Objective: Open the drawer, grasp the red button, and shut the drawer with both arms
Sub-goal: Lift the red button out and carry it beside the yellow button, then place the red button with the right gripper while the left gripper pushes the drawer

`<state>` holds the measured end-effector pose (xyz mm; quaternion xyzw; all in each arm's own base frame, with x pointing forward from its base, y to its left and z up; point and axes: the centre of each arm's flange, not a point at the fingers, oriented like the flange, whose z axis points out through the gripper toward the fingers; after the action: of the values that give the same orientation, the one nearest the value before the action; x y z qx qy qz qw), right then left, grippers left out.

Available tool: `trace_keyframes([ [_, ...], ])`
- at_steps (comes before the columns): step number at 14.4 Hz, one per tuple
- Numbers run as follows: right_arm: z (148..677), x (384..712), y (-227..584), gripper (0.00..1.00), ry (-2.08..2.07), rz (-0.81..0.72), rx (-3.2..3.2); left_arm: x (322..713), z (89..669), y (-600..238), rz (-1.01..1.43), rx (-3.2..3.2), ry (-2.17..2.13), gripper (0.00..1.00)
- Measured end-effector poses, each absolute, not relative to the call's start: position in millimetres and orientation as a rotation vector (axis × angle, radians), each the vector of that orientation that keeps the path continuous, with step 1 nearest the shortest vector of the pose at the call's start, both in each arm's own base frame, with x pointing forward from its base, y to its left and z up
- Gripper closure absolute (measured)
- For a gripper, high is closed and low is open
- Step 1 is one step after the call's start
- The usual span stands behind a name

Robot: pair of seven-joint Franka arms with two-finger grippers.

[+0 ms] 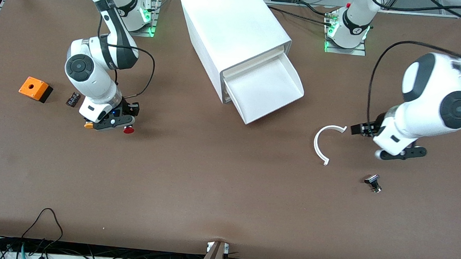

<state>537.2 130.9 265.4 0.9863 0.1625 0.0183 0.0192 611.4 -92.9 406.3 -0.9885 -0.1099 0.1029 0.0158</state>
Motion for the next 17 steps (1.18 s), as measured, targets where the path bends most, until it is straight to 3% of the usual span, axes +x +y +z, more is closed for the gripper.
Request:
trace_keyframes([
  [4, 223.1, 499.9, 116.1, 0.67, 0.516, -0.061, 3.058, 598.8, 365.9, -140.0, 0.291, -3.067, -0.538, 0.0],
  [7, 209.3, 494.3, 110.3, 0.62, 0.508, -0.1, 3.059, 583.4, 335.1, -175.8, 0.268, -3.058, -0.69, 0.0],
  [9, 207.3, 496.1, 106.0, 0.48, 0.495, -0.099, 3.062, 571.7, 320.9, -203.3, 0.222, -3.068, -0.763, 0.0],
  [14, 232.9, 517.5, 107.5, 0.01, 0.485, -0.025, 3.065, 525.4, 276.5, -258.5, 0.15, -3.106, -0.781, 0.0],
  [17, 268.9, 540.9, 110.2, 0.0, 0.461, -0.088, 3.059, 502.8, 275.7, -292.8, 0.16, -3.115, -0.771, 0.0],
])
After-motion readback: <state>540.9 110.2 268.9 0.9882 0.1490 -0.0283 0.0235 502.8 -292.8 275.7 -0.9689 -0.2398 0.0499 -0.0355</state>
